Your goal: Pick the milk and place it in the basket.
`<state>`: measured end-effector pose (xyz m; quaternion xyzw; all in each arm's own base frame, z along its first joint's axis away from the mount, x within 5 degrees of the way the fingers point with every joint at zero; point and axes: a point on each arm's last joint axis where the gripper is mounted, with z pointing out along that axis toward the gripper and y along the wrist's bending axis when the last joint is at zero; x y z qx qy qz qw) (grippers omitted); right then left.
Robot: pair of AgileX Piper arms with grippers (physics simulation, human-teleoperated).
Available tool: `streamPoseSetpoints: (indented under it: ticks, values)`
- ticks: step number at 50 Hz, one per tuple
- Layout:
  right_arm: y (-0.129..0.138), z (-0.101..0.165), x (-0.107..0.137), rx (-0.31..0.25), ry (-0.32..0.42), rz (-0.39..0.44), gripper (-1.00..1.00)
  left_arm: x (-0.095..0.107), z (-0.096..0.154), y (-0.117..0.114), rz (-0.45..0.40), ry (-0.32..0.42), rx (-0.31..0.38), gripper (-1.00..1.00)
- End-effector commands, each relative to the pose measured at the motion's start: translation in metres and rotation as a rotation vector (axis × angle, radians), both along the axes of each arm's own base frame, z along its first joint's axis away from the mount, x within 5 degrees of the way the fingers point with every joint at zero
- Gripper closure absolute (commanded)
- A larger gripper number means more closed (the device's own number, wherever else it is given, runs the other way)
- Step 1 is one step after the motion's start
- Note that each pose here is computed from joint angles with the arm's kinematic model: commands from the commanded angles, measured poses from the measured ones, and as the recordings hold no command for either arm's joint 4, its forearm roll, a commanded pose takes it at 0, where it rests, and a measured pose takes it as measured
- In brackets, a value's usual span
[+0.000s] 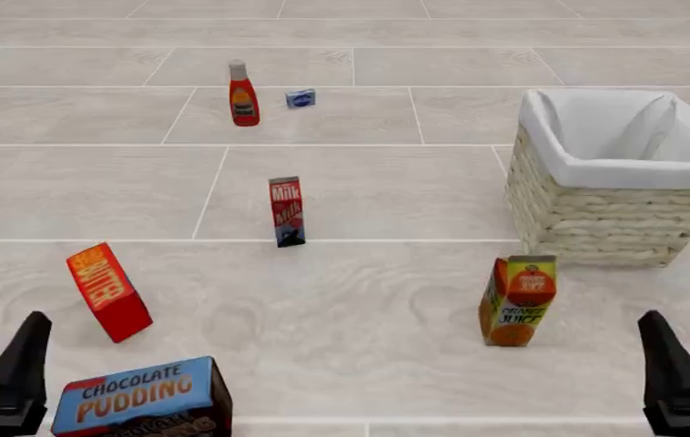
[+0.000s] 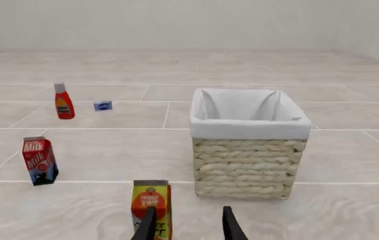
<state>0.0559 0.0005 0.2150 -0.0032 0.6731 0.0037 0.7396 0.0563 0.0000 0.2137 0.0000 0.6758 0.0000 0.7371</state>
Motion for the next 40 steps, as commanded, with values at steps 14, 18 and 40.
streamPoseSetpoints:
  ticks: [14, 18, 40]
  values:
    - [0.002, 0.06, 0.003, -0.037, 0.028, 0.035, -1.0, 0.0, 0.001, 0.0, 0.0, 0.001, 0.0, -1.0]
    - [0.005, 0.087, 0.016, -0.018, 0.055, 0.069, -1.0, 0.0, 0.001, 0.0, 0.0, 0.001, 0.0, -1.0]
    - [0.062, 0.196, 0.095, -0.098, 0.099, 0.381, -1.0, 0.0, 0.001, 0.0, 0.0, 0.001, 0.0, -1.0]
